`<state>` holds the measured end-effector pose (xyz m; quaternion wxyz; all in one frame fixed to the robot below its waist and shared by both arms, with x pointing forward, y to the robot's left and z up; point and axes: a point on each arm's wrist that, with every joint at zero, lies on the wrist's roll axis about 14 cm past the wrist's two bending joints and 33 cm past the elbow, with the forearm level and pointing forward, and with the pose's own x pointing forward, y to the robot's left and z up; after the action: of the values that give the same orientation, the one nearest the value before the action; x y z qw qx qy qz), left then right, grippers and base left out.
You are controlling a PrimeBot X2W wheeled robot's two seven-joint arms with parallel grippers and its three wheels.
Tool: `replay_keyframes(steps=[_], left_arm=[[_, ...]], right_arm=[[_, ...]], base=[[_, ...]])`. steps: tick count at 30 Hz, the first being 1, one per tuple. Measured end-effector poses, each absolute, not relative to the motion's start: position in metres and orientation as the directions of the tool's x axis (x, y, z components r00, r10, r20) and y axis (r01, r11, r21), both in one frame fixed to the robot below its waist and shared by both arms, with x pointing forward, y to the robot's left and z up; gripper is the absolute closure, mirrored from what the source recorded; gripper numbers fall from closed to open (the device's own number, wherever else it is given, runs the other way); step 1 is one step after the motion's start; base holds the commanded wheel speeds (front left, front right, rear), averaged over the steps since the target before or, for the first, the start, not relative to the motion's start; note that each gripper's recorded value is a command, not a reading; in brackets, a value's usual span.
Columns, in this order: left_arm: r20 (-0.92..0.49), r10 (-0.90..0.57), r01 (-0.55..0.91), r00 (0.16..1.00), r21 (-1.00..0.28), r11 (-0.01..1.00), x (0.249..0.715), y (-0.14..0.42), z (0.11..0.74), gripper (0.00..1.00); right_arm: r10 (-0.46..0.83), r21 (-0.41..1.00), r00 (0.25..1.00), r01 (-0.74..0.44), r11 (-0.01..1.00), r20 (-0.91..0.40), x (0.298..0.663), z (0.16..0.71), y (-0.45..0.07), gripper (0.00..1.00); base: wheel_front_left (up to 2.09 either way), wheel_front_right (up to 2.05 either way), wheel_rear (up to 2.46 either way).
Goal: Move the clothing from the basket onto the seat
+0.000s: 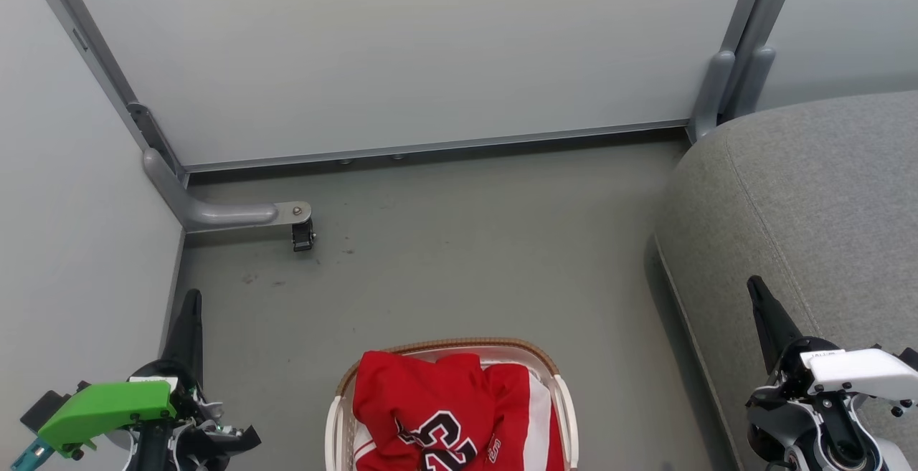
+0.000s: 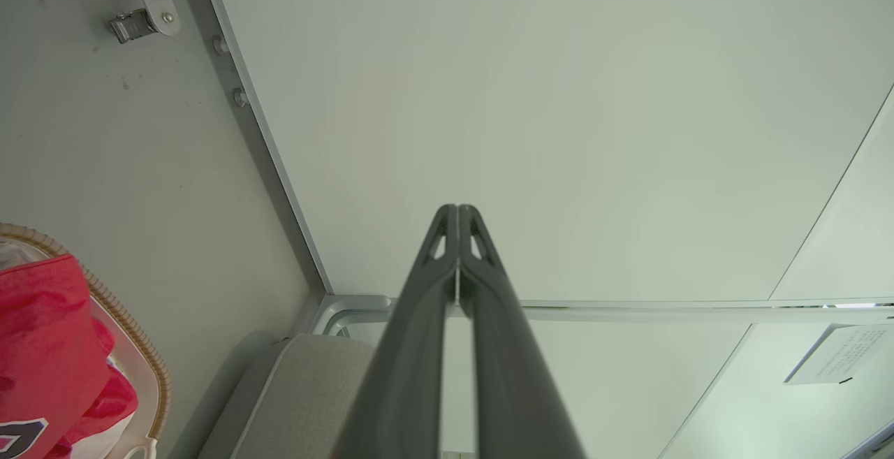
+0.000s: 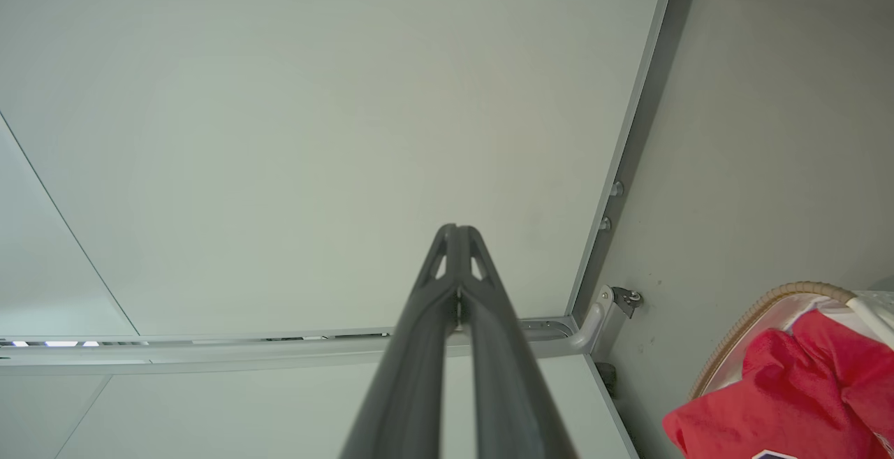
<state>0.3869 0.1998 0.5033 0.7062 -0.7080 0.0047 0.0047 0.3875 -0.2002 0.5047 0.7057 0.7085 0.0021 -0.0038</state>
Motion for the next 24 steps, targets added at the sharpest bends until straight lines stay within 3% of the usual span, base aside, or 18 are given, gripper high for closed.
replay_keyframes(steps=[24], left_arm=[[-0.012,-0.002,-0.012,1.000,-1.000,-0.002,0.3871,0.1997,0.5037,1.00]], right_arm=[[-0.001,1.000,1.000,0.008,-0.004,-0.008,0.3876,0.5048,-0.2000,1.00]], base=[[0.00,0.00,0.00]])
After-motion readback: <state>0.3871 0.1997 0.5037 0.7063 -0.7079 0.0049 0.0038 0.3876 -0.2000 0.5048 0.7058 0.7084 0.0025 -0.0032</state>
